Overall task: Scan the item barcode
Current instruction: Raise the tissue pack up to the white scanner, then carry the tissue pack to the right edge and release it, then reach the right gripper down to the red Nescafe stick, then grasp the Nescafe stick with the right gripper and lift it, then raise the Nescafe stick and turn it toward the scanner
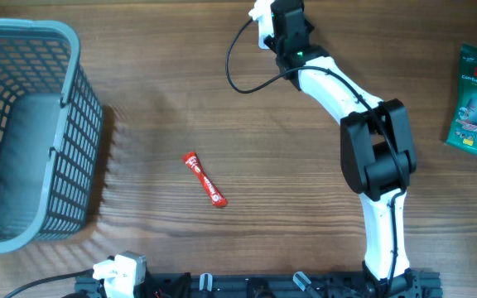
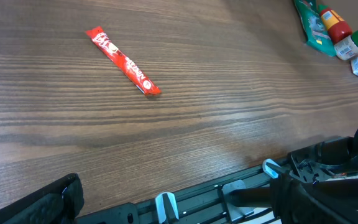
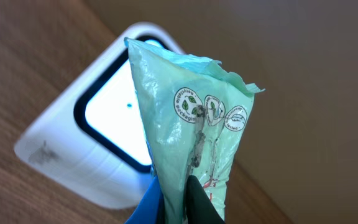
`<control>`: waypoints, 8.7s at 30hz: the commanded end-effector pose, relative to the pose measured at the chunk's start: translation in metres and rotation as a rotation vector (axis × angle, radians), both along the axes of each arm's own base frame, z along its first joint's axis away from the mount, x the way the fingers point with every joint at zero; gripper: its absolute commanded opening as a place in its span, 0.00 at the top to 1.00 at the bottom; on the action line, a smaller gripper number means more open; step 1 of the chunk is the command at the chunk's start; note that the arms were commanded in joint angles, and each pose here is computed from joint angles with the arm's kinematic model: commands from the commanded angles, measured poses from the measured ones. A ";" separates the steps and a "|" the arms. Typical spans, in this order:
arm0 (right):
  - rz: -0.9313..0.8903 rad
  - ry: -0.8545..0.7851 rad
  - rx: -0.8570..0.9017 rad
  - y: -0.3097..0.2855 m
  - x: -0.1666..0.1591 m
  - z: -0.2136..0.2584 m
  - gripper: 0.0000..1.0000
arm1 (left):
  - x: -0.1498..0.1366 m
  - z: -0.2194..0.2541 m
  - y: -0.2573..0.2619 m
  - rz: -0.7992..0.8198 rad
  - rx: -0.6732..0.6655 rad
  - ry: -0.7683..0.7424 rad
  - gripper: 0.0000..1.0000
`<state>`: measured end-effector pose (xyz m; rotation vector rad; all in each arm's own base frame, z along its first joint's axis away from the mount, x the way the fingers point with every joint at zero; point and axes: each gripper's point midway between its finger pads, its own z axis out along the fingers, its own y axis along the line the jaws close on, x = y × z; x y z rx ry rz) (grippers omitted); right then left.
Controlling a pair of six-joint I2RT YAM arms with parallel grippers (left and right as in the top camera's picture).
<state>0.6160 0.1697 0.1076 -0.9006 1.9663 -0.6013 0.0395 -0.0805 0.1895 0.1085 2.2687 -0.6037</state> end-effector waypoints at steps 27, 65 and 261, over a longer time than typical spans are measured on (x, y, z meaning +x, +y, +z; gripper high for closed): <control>-1.055 0.076 0.337 -0.406 -0.090 -0.002 0.96 | 0.000 0.001 0.000 0.000 -0.002 -0.005 0.00; -0.017 1.143 0.566 0.139 -0.322 -0.040 0.01 | 0.000 0.001 0.000 -0.001 -0.002 -0.005 0.00; -1.884 1.863 1.624 0.100 -0.305 0.029 0.95 | 0.000 0.001 0.000 0.000 -0.002 -0.005 0.00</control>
